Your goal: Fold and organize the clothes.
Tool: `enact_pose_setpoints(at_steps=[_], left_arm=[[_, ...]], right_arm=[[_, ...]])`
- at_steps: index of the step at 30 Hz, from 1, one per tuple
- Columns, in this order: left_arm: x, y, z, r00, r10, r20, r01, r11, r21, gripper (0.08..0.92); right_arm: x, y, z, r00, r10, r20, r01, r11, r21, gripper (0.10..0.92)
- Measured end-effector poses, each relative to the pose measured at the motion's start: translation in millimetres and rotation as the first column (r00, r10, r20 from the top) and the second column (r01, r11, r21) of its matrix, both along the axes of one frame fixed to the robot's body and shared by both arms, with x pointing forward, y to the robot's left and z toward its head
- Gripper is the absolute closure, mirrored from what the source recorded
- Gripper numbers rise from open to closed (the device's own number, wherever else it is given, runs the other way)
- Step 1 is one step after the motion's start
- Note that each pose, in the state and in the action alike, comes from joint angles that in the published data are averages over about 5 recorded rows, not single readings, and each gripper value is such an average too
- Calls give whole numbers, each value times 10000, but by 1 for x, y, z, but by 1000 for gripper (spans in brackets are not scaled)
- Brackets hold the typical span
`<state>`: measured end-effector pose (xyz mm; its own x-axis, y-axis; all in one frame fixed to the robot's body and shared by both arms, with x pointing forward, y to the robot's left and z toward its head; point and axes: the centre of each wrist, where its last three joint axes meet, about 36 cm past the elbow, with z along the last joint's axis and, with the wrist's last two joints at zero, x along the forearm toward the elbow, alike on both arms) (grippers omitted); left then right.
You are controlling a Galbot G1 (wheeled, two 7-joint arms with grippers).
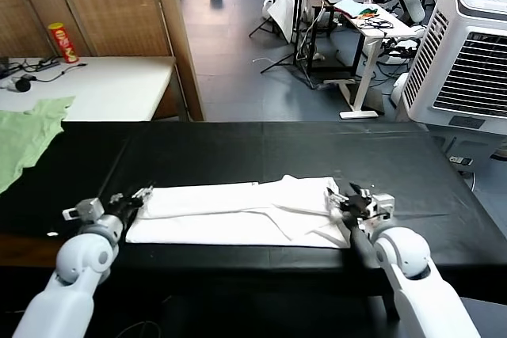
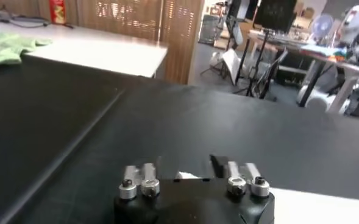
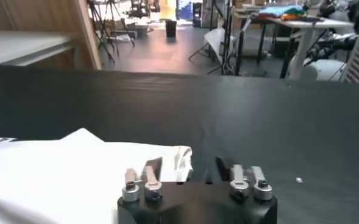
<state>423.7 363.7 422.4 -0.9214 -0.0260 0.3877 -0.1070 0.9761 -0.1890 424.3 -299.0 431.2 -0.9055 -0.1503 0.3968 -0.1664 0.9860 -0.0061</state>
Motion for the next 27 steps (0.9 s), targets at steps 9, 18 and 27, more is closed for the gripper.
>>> enact_pose_setpoints(at_steps=[9, 18, 27], left_arm=[[-37, -15, -16, 9994, -184, -280, 182, 9998, -76, 201], [-54, -24, -34, 9983, -263, -520, 270, 9995, 139, 252], [-58, -34, -44, 9973, -482, -550, 537, 9932, 1029, 712]], right_arm=[[-25, 2, 22, 9989, 95, 457, -103, 9998, 175, 224], [-30, 0, 33, 9973, 53, 733, -68, 9998, 195, 224], [-30, 0, 32, 9966, -6, 827, -6, 9999, 153, 224]])
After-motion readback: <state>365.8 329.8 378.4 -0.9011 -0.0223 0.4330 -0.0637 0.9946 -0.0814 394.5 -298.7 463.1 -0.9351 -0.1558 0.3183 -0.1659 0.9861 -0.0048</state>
